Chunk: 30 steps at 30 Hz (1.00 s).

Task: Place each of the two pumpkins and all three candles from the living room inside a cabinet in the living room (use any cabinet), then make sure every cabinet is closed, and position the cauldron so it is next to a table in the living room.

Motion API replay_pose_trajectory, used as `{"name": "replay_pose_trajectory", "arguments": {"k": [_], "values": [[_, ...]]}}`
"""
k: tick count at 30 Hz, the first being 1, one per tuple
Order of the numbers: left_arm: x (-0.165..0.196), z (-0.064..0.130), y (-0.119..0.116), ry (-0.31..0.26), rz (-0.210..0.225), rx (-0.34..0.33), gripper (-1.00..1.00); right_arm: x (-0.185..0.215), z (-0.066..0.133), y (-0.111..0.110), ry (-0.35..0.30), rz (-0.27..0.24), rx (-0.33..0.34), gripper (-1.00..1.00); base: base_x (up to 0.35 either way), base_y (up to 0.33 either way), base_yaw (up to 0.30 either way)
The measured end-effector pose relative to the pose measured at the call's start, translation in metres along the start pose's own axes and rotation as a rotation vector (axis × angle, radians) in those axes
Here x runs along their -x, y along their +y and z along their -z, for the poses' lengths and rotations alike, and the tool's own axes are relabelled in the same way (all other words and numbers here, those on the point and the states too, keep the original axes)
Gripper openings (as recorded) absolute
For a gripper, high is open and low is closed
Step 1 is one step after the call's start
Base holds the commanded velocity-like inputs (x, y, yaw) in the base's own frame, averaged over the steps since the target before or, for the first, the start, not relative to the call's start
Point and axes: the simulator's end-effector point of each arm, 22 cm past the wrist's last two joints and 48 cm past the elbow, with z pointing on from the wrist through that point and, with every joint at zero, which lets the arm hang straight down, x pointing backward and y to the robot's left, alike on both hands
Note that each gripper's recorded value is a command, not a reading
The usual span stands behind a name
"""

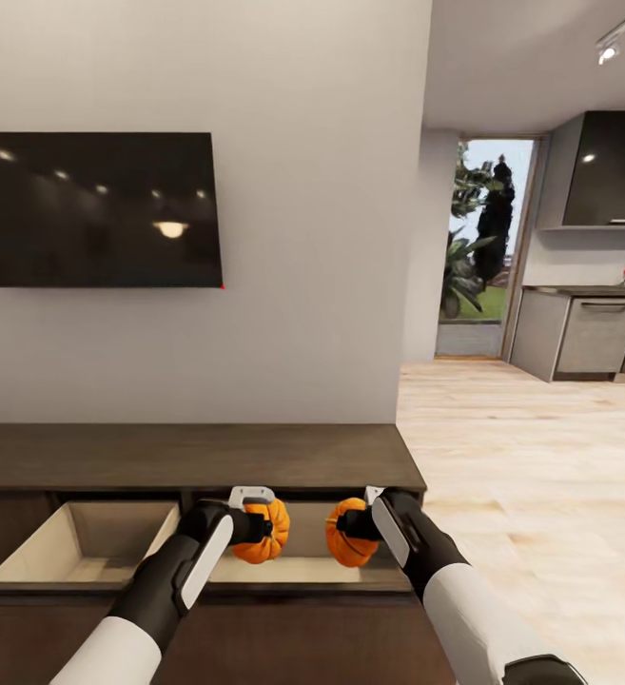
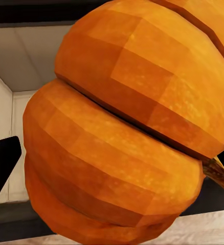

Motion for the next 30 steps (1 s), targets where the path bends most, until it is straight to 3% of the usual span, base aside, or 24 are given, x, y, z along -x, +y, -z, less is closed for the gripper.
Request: {"name": "replay_pose_trajectory", "arguments": {"k": [17,30], "values": [[-0.032,-0.003,-0.014,0.127,-0.052,-0.008,-1.0,-0.003,0.0,0.001,0.013,0.004,0.001,-1.0,0.036,0.0,0.0],[-0.028,-0.005,-0.012,0.132,-0.057,0.001,-1.0,-0.005,0.0,0.001,0.024,0.008,0.001,-1.0,0.072,0.0,0.0]]}}
